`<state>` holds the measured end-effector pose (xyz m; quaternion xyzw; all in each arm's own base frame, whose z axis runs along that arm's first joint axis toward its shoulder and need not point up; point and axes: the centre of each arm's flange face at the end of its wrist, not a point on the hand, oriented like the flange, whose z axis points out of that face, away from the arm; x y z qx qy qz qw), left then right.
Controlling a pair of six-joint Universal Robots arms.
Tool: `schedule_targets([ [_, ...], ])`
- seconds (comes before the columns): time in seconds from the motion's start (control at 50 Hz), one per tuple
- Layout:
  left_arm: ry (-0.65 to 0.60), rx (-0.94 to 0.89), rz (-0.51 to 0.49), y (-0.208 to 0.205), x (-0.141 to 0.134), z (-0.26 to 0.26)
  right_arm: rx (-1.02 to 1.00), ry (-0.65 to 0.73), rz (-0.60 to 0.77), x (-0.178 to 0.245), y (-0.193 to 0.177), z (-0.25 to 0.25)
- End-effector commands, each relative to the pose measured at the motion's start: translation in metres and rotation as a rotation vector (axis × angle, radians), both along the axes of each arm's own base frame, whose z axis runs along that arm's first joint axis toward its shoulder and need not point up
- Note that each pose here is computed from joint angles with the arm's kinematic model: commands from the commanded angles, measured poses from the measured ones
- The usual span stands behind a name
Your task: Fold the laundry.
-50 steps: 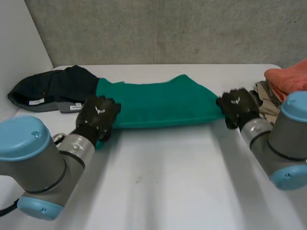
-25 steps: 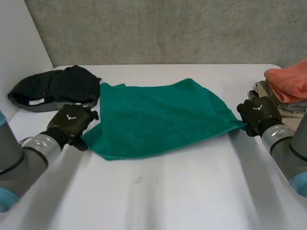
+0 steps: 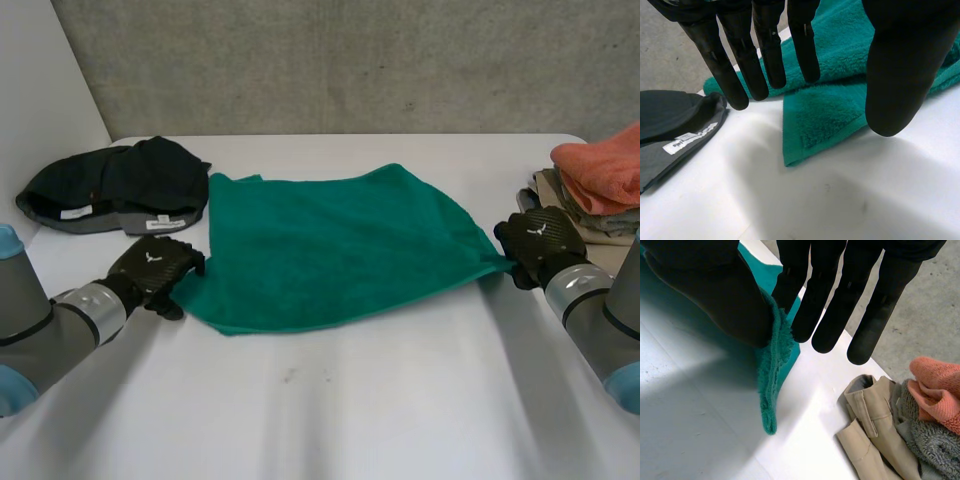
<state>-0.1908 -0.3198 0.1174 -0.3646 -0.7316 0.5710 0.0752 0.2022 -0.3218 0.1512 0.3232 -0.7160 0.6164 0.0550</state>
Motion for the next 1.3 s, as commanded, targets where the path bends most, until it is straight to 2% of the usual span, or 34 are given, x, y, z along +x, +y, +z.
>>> schedule_targets([
  [0.02,-0.005,-0.002,-0.015,-0.005,-0.005,-0.005,0.007,0.002,0.001,0.000,0.001,-0.002],
  [0.42,-0.008,-0.026,-0.038,-0.023,-0.018,-0.013,0.020,0.005,0.006,0.001,0.002,-0.007],
  [0.74,0.005,-0.078,-0.089,-0.033,-0.041,-0.009,0.024,0.008,0.005,0.001,0.002,-0.008],
  [0.78,0.004,-0.087,-0.086,-0.035,-0.042,-0.007,0.023,0.008,0.005,0.001,0.002,-0.008],
  [0.86,-0.022,-0.120,-0.004,-0.041,-0.038,0.000,0.019,0.009,0.001,0.000,0.001,-0.007],
  [0.92,-0.052,-0.173,0.117,-0.046,-0.029,0.021,-0.001,0.012,-0.002,-0.001,-0.001,-0.001],
  [0.94,-0.050,-0.229,0.174,-0.046,-0.024,0.047,-0.009,0.016,-0.004,-0.001,-0.002,0.001],
  [1.0,-0.036,-0.308,0.227,-0.039,-0.018,0.084,-0.059,0.054,-0.004,-0.002,0.000,0.025],
  [1.08,-0.012,-0.401,0.236,-0.009,-0.012,0.140,-0.174,0.130,0.003,-0.006,0.012,0.084],
  [1.18,0.025,-0.548,0.247,0.039,-0.002,0.211,-0.308,0.154,-0.011,-0.009,0.029,0.155],
  [1.26,0.043,-0.615,0.248,0.068,0.002,0.245,-0.371,0.151,-0.032,-0.013,0.049,0.210],
  [1.3,0.043,-0.625,0.250,0.077,0.005,0.253,-0.362,0.151,-0.027,-0.014,0.054,0.220],
])
